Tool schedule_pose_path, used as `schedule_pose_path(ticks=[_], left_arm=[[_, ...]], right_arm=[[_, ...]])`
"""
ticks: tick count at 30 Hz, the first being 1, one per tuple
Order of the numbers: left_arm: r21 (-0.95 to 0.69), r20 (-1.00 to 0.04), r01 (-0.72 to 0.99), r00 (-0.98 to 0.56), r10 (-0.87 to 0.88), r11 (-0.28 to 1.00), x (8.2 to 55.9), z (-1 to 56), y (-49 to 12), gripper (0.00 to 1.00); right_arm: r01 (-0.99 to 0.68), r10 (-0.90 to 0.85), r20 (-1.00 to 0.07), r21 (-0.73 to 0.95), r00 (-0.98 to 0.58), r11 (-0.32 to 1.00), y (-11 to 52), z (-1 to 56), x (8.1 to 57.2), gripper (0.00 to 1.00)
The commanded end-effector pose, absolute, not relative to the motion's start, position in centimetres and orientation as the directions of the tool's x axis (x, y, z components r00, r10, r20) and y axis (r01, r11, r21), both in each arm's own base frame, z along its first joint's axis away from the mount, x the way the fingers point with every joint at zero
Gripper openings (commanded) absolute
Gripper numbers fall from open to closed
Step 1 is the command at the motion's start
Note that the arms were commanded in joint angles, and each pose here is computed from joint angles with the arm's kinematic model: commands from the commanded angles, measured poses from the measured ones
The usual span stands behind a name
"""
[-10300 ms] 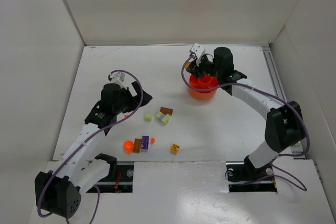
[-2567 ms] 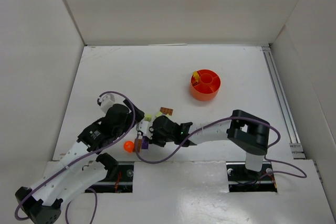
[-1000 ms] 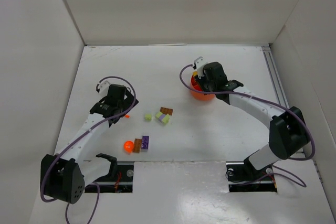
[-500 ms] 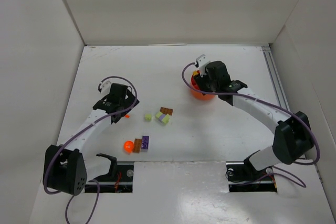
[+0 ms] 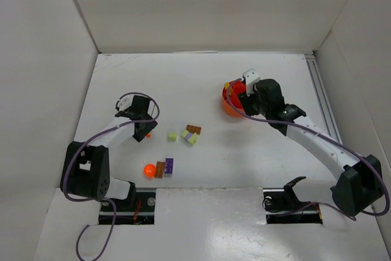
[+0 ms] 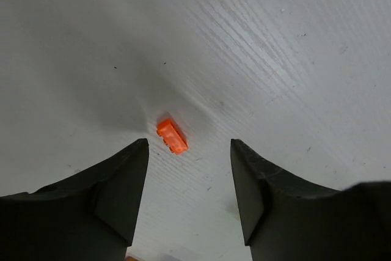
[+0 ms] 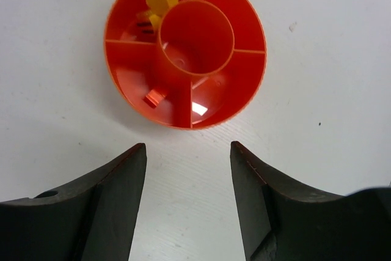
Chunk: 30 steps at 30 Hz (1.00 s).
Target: Sort the legos into containers by color
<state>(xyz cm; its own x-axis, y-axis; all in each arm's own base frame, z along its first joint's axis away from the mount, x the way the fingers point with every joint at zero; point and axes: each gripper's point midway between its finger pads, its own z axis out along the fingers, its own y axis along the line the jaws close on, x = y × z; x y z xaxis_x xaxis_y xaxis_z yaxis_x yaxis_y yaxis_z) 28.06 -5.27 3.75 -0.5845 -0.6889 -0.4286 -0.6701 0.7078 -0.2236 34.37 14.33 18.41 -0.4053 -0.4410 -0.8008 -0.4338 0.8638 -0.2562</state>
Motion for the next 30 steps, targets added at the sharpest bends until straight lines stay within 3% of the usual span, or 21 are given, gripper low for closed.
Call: schedule_pose_path(ticks=[1, 19, 30], left_arm=[[-0.257, -0.432, -0.706, -0.527, -0.732, 0.66, 29.5, 4.7, -5.1, 0.5], [-0.184, -0.375, -0.762, -0.53, -0.761, 0.621, 28.2, 2.0, -4.5, 0.3], [-0.148, -0.376, -0.759, -0.55, -0.746, 0.635, 27.7, 1.7, -4.2, 0.08]], right_arm=[[-0.401, -0.411, -0.802, -0.237, -0.434, 0.885, 12.9, 18.2, 33.8, 0.62], [-0.336, -0.374, -0.803, -0.231, -0.465, 0.913, 9.8, 17.9, 33.6, 0.62], [-0.312, -0.353, -0.816, -0.225, -0.457, 0.923, 8.8, 18.5, 33.3, 0.64]])
